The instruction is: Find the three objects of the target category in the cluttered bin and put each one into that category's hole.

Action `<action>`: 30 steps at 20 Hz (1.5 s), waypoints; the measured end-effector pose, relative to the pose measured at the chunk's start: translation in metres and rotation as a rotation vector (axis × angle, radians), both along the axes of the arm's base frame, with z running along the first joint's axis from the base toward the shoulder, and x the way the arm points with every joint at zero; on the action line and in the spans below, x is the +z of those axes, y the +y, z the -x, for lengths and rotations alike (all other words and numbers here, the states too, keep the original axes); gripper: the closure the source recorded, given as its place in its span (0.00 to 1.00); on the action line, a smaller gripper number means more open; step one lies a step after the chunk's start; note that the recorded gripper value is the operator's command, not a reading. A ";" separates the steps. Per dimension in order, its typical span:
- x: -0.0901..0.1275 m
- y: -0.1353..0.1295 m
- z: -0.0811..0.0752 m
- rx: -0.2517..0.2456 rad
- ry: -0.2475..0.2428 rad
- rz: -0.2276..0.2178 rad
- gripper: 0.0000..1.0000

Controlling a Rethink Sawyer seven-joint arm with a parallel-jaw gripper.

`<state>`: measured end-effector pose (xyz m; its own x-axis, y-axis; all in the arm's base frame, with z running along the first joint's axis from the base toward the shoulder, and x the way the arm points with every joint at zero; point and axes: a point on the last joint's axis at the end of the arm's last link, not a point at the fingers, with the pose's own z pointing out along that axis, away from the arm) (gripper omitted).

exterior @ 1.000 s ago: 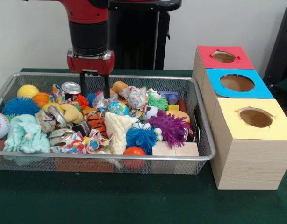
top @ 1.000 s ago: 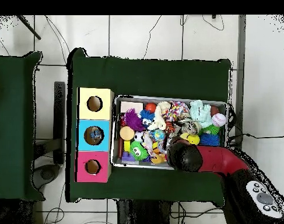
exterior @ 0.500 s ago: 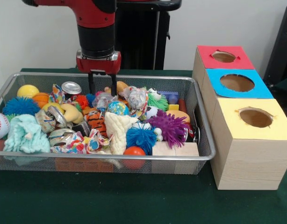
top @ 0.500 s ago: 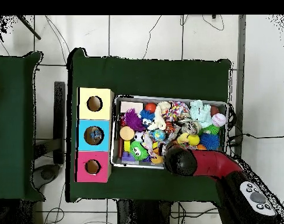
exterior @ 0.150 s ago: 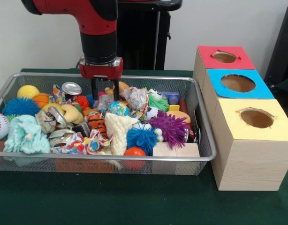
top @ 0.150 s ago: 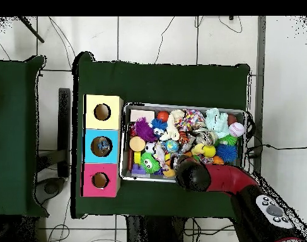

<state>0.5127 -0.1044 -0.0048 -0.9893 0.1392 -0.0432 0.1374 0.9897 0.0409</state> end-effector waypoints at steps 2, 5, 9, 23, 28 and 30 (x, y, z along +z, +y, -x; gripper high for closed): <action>0.000 0.001 -0.001 0.001 -0.005 0.002 0.00; 0.000 0.001 0.000 0.004 -0.005 0.007 0.00; 0.000 0.002 0.000 0.008 -0.011 0.013 0.00; 0.000 0.003 0.000 0.012 -0.013 0.020 0.00; -0.001 0.002 0.000 0.011 -0.015 0.021 0.00; -0.001 0.002 -0.001 0.010 -0.017 0.021 1.00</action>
